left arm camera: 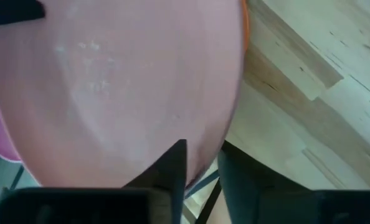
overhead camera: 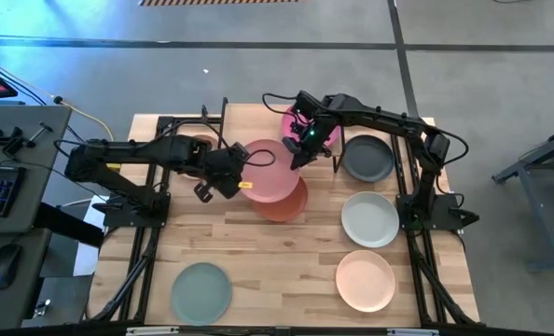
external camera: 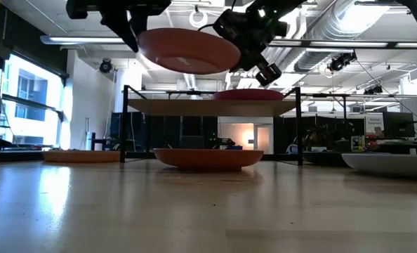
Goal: Place and stack plates onto a shelf
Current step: Put the light pink plate on the shelf
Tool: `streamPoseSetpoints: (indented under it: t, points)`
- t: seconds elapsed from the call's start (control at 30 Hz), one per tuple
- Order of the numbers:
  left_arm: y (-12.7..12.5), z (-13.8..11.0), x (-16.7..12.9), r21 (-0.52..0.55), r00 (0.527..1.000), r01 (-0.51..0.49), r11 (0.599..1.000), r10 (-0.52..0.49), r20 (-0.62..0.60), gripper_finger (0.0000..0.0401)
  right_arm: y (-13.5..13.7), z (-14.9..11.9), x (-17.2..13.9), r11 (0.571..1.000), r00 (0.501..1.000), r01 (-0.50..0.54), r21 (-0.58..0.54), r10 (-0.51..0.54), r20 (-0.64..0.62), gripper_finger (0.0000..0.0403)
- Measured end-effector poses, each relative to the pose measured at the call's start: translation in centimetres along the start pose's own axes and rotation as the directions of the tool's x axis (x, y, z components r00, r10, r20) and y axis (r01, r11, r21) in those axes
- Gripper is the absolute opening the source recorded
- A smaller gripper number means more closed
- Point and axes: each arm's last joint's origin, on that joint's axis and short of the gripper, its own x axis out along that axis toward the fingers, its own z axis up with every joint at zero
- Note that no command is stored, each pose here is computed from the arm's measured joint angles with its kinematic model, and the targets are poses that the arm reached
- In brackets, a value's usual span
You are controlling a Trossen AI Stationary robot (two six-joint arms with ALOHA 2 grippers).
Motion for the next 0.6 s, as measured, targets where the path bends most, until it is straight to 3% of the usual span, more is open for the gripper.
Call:
streamPoseSetpoints:
  t: [0.2,0.6]
  points:
    - [-0.09,0.13,-0.09,0.007,0.999,0.018,1.000,-0.018,0.038,0.0008,-0.01,0.08,-0.05,1.000,1.000,-0.001,-0.004,0.001,0.006,0.0000]
    - [-0.47,0.66,-0.24,-0.006,0.997,0.033,0.999,-0.032,0.066,0.0002,0.06,0.18,-0.03,1.000,1.000,0.003,-0.023,-0.003,0.023,0.0006]
